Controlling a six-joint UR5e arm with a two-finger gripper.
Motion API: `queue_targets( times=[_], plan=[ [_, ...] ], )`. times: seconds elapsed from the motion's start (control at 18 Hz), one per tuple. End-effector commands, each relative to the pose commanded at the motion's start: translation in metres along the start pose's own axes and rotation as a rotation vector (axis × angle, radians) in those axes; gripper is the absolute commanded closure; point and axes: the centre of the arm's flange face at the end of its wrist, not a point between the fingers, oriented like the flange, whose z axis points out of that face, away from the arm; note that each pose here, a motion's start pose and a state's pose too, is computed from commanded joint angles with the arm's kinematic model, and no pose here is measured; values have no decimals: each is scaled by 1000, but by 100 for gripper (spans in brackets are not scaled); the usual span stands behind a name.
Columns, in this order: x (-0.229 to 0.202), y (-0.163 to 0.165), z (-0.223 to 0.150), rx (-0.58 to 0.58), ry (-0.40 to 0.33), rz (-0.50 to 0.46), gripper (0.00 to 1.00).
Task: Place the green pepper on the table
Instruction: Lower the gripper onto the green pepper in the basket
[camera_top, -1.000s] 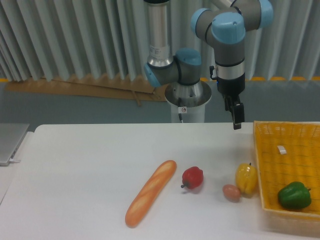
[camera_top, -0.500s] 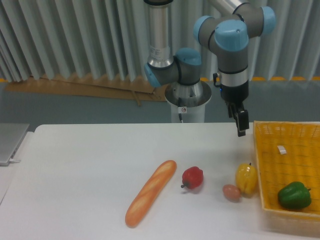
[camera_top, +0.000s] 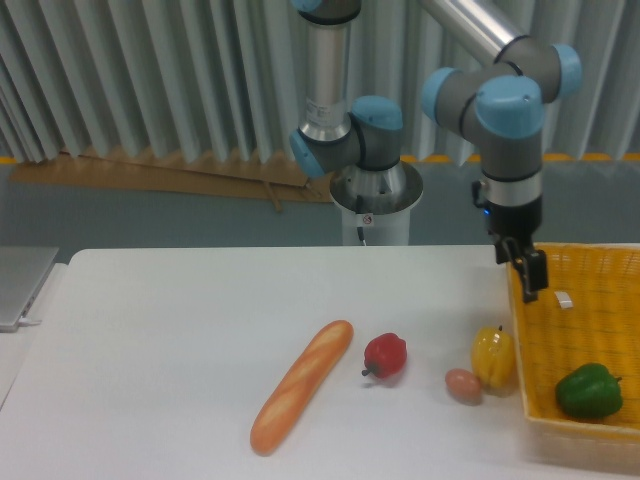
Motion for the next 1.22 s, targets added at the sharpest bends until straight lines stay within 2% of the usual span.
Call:
queue_targets(
  times=[0.22, 0.61, 0.89, 1.22],
  plan=[
    [-11, 9, 35, -21, 51, -13, 0],
    [-53, 18, 51, -42, -35, -15, 0],
    [-65, 18, 63, -51, -75, -17, 0],
    [-67, 19, 97, -41, -30, -17, 0]
  ],
)
